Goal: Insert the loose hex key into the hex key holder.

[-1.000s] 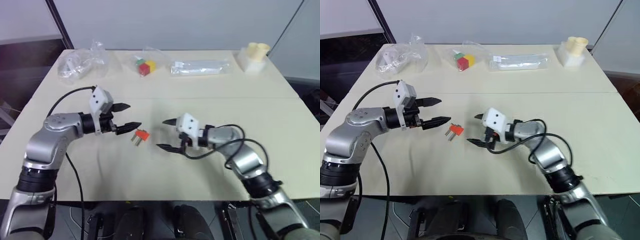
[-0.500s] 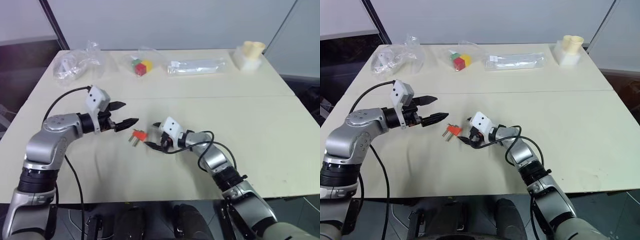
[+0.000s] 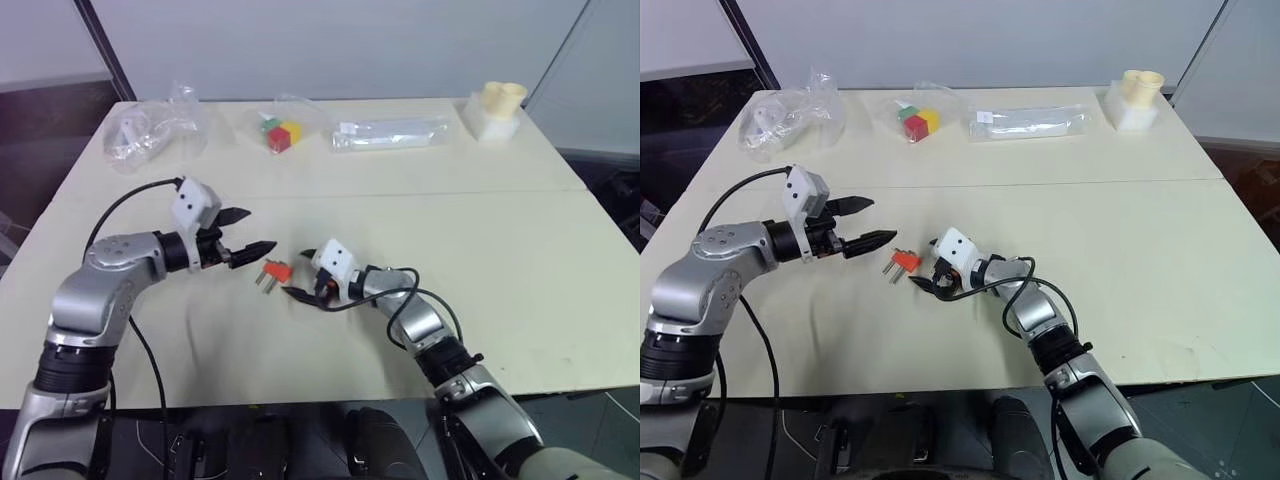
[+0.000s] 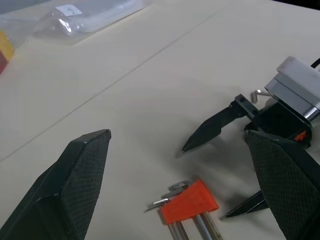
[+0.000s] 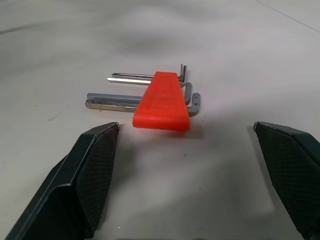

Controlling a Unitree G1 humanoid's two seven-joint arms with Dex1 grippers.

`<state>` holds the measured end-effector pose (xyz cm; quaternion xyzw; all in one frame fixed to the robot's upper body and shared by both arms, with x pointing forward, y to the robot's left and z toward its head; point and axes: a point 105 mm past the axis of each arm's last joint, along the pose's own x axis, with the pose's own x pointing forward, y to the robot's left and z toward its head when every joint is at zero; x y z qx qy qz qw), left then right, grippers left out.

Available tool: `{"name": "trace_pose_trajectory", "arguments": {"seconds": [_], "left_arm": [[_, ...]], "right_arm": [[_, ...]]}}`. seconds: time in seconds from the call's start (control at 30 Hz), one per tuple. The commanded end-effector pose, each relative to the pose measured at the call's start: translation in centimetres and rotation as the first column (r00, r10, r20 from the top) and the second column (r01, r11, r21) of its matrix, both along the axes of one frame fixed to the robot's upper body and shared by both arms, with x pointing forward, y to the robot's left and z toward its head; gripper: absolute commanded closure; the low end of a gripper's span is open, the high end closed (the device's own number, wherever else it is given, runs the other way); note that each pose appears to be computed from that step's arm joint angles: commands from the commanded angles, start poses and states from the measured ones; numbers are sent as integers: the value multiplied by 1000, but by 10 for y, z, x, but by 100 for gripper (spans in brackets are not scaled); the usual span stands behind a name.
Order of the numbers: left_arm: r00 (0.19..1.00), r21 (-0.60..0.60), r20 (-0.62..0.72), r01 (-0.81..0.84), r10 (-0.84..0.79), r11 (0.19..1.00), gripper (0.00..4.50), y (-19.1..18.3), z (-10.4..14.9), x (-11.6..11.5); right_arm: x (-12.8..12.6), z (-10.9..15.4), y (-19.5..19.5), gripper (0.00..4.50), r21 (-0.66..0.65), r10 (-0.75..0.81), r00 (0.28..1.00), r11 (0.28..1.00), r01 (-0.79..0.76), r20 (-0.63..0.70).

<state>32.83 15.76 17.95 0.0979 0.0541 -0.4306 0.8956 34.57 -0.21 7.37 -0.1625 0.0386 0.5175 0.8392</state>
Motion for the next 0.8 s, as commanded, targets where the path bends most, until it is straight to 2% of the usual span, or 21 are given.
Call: {"name": "trace_pose_trajectory", "arguments": {"seconds": [0.03, 0.73, 0.8], "left_arm": [[999, 12, 54, -2, 2, 1000, 0, 3, 12, -4], [997, 18, 67, -50, 49, 999, 0, 6, 7, -9], [996, 19, 67, -57, 56, 998, 0, 7, 6, -10]], "right_arm": [[-6, -9, 9, 4, -11, 21, 1000, 1000, -21, -23], [-4, -11, 15, 4, -61, 33, 999, 998, -33, -2], [-3, -12, 16, 57, -66, 33, 999, 997, -33, -3]]}}
